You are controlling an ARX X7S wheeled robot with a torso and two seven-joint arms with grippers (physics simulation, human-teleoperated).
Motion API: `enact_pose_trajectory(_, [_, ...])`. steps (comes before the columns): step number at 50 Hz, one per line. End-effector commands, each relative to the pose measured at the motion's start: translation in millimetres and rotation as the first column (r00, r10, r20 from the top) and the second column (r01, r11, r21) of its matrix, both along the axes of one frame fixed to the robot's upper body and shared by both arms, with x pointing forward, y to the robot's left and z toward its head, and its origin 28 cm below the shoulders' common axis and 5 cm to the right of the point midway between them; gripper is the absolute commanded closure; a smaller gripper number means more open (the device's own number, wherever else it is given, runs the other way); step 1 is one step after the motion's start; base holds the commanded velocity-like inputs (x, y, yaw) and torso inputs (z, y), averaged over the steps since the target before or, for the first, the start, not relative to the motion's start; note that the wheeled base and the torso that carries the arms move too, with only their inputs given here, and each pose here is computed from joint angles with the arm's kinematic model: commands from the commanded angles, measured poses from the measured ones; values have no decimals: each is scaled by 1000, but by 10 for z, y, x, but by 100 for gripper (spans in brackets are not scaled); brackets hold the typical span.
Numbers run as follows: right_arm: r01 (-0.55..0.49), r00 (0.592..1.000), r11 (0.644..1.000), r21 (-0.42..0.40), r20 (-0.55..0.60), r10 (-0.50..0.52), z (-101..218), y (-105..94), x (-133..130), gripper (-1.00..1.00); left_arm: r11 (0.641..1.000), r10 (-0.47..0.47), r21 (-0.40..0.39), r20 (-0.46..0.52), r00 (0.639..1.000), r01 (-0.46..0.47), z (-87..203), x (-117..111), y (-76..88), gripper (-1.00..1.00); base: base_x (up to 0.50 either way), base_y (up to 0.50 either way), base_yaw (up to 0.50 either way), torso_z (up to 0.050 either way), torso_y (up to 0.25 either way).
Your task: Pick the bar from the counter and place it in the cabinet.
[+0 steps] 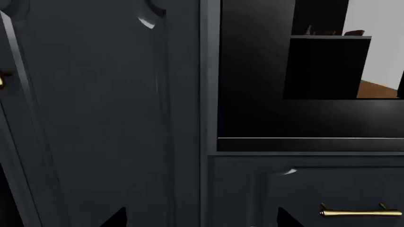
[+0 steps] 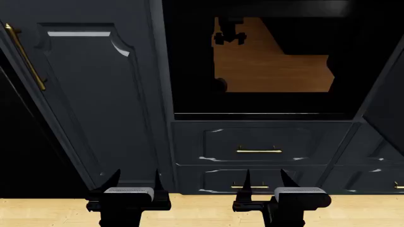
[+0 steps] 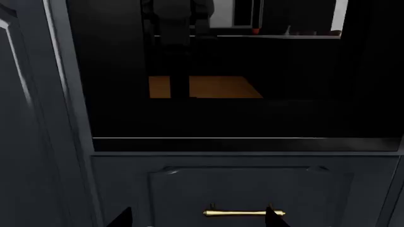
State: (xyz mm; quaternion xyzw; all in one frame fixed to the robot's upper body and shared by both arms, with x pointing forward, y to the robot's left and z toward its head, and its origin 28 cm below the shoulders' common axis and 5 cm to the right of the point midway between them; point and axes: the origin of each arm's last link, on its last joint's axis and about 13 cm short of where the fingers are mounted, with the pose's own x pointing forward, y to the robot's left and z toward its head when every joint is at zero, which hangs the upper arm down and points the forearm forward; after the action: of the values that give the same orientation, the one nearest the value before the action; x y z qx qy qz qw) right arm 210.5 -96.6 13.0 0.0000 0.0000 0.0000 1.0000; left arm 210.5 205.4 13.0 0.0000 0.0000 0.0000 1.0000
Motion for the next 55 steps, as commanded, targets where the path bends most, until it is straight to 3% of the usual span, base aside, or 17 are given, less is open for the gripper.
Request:
enact_pose_trajectory(1, [2, 1000, 1000, 0, 3, -2, 2, 0, 1, -100, 1000, -1, 1, 0, 1000, 1, -1, 0, 0, -100, 0, 0, 0, 0, 0])
enact_pose_trajectory(12, [11, 1000, 1000, 16, -8, -11, -19, -9, 8, -100, 1000, 5, -12, -19, 1000, -5, -12, 14, -4, -100, 0, 0, 0, 0, 0])
enact_pose_trajectory(15, [8, 1000, 1000, 25, -4, -8, -14, -6, 8, -100, 997, 33, -68, -39, 999, -35, -10, 23, 21, -100, 0, 0, 0, 0, 0])
enact_pose_trajectory(28, [23, 1000, 999, 34, -7, -23, 108, -14, -91, -100, 992, 73, -101, -67, 995, -79, 162, -104, 101, -100, 0, 0, 0, 50, 0])
enact_pose_trajectory(33, [-31, 999, 999, 34, -20, 32, 554, -8, -406, -100, 996, 26, -83, -6, 1000, -26, 680, -381, 174, -100, 0, 0, 0, 50, 0])
enact_pose_trajectory(38, [-47, 999, 999, 2, -14, 47, 741, -40, -504, -100, 997, 15, -76, 7, 1000, -15, 819, -433, 191, -100, 0, 0, 0, 50, 0])
enact_pose_trajectory(42, [-79, 997, 997, -22, -8, 79, 1278, -173, -645, -100, 995, -28, -96, -2, 1000, 28, 1444, -624, 357, -100, 0, 0, 0, 0, 0])
enact_pose_trajectory(55, [-91, 994, 994, -63, 49, 94, 2037, -289, -786, -100, 992, -117, -56, -10, 993, 116, 2026, -853, 472, -100, -270, 0, 0, 0, 0])
